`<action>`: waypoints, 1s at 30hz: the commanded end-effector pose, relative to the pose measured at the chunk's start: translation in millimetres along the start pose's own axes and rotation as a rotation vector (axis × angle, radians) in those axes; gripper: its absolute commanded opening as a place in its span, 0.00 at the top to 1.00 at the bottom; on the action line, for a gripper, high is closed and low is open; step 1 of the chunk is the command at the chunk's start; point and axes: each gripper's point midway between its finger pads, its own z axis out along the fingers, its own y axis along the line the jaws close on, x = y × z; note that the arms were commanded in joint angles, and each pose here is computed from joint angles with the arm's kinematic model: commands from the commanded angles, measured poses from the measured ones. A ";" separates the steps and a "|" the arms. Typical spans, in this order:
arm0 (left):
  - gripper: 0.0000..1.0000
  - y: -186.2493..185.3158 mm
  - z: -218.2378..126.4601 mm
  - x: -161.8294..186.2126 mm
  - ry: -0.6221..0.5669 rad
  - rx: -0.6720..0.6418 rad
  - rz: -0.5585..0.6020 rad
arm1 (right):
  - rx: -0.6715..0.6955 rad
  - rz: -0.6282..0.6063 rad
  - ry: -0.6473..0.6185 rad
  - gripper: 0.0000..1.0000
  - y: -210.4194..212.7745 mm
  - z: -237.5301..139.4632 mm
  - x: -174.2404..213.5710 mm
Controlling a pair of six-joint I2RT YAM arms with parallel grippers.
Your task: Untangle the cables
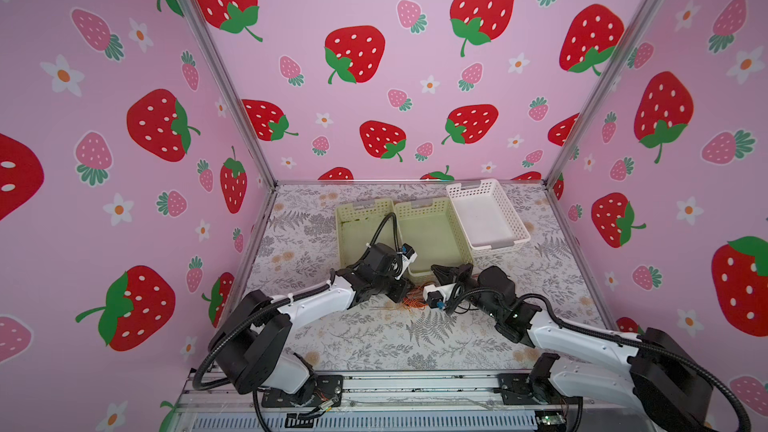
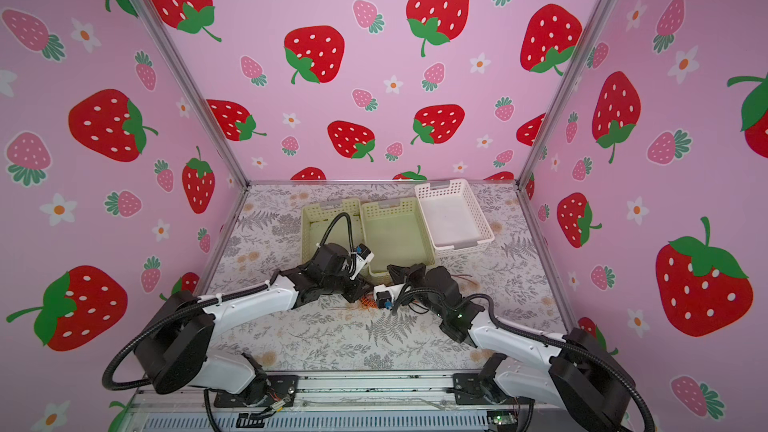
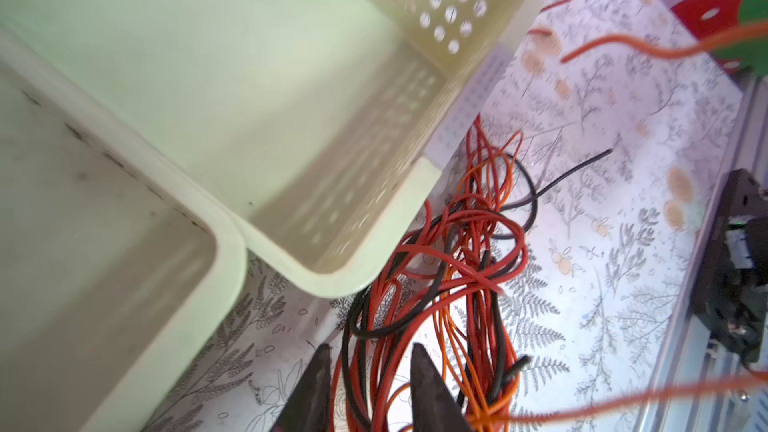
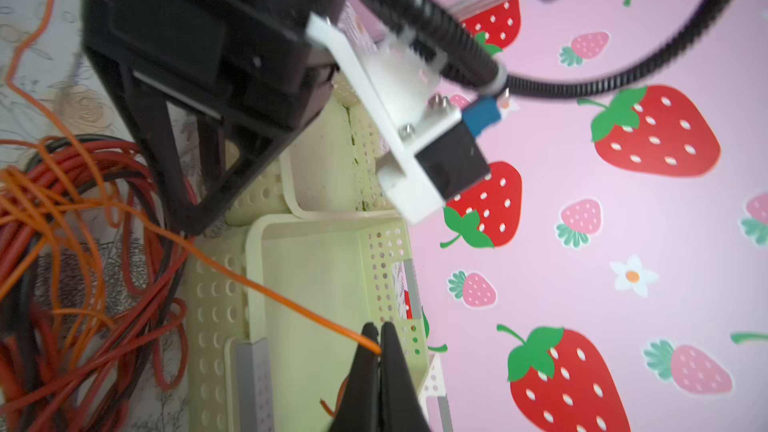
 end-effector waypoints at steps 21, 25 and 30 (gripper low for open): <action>0.36 -27.0 -46.6 -26.6 -0.384 0.052 0.336 | 0.127 0.212 -0.147 1.00 -104.7 -7.4 -25.5; 0.31 -31.7 -42.1 -33.6 -0.442 -0.016 0.452 | 0.079 0.190 -0.232 1.00 -105.2 -7.4 -43.5; 0.25 -29.4 -37.4 -50.7 -0.532 -0.105 0.556 | 0.025 0.173 -0.286 1.00 -104.6 -7.7 -56.4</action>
